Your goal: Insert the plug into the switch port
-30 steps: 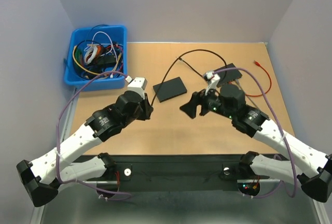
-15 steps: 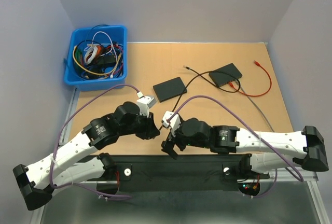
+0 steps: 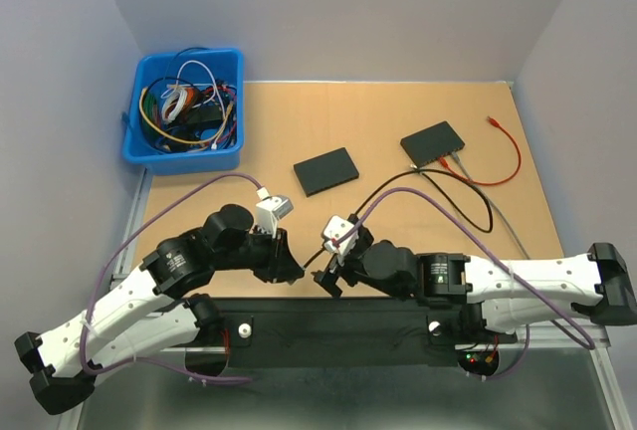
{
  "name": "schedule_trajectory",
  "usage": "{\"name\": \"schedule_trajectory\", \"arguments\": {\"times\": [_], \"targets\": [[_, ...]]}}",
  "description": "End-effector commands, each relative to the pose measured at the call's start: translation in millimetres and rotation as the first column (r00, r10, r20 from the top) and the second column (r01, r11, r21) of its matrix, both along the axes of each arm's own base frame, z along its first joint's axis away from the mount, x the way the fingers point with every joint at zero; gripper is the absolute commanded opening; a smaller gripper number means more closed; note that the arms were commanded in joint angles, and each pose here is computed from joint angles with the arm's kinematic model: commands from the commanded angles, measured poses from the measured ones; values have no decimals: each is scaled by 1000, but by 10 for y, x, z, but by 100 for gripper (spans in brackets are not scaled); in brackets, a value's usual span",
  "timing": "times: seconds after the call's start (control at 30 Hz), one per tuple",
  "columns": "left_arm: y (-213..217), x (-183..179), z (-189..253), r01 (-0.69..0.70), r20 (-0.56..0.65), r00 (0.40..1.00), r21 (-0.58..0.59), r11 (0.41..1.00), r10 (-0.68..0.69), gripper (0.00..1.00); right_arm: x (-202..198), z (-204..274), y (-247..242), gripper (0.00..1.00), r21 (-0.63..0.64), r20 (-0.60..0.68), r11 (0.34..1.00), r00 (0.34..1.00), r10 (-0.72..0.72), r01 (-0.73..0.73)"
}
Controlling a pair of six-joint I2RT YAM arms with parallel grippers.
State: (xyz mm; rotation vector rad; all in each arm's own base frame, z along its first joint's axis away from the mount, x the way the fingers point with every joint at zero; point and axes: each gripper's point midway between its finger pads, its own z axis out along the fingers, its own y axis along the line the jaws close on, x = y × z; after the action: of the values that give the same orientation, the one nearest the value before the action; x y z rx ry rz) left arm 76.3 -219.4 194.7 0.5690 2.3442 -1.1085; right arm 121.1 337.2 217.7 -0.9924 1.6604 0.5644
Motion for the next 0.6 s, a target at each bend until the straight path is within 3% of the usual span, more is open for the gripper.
{"name": "schedule_trajectory", "arguments": {"times": [0.0,0.2,0.3,0.4,0.5,0.53,0.57], "targets": [[-98,-126,126,57,-32,998,-80,995,-60,0,85,200,112,100,30,76,999,996,-37,35],[-144,-215,268,88,-45,994,-155,984,-96,0,122,55,221,100,-20,87,999,995,-39,41],[-139,-253,287,105,-43,993,-167,980,-113,0,108,139,286,100,31,91,999,995,-33,30],[-126,-264,202,107,-53,992,-152,983,-116,0,80,168,326,92,53,84,999,996,-13,9],[-130,-250,147,100,-55,993,-150,984,-109,0,35,144,352,56,60,70,998,997,12,-17],[-129,-245,145,97,-53,993,-150,984,-106,0,21,126,359,25,60,65,998,998,17,-21],[-126,-231,158,90,-45,994,-154,984,-98,0,-1,105,367,14,61,55,998,998,27,-30]]}}
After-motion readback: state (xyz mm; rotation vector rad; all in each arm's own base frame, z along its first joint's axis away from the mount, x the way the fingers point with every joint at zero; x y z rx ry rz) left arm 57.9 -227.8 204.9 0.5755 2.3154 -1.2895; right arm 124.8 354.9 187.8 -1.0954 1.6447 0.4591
